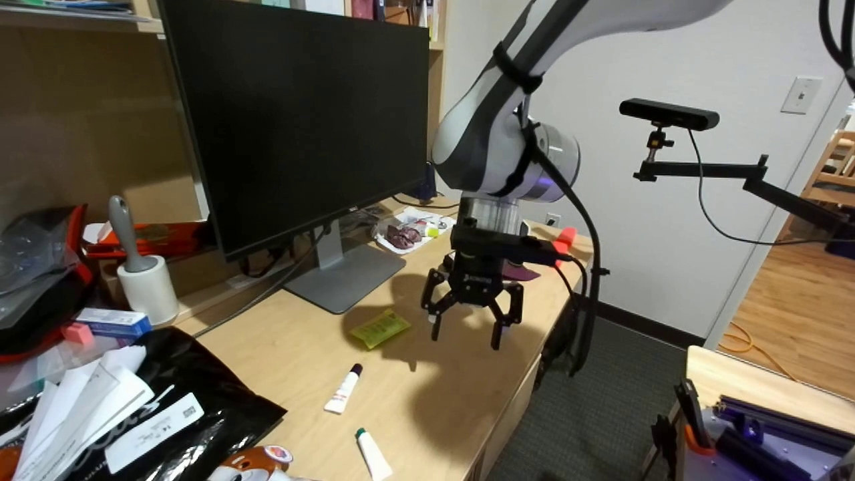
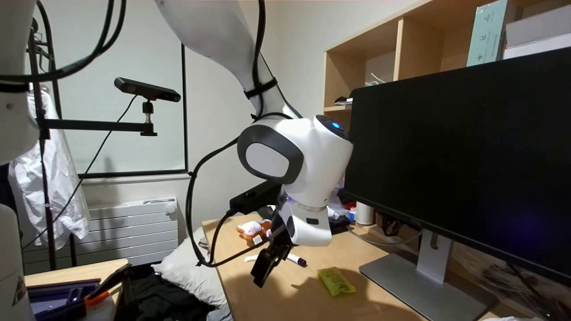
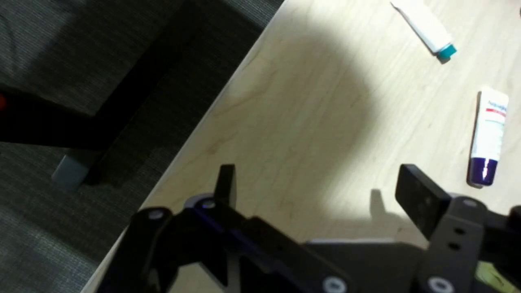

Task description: Move the yellow sachet to the right

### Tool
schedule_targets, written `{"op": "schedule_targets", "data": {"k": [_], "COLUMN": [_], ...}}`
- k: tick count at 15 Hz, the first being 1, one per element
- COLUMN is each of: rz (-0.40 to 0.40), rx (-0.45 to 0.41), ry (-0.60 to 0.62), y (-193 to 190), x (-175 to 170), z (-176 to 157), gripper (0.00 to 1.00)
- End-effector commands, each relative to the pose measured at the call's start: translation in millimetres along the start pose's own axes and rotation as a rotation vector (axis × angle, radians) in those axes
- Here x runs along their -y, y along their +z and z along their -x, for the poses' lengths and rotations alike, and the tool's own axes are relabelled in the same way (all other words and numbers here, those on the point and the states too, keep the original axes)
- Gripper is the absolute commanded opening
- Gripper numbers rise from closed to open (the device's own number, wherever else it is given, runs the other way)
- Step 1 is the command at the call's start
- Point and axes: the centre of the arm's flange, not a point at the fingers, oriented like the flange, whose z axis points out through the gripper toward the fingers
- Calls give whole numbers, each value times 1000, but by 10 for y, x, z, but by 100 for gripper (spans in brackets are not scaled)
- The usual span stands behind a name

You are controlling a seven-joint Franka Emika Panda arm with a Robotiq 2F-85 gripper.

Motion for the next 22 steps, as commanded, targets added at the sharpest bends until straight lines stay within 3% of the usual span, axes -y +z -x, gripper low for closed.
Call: {"op": "schedule_targets", "data": {"k": [1,2,3,7,11,15,19,22], "rz": [-1,0,-62,-267,-392,-391,-305,-336], "rx": [-3,-2,-81,-229,-427,-574,-610,-611], "ry": [1,-1,-10,34,70,133,245,340], "y": [-3,0,39,26,151,192,335,489], "x": [-2,4,-2,244,441,601,666,636], "z": [-5,1,10,83,252,391,319,147], "gripper": [100,100,100,100,100,100,100,100]}}
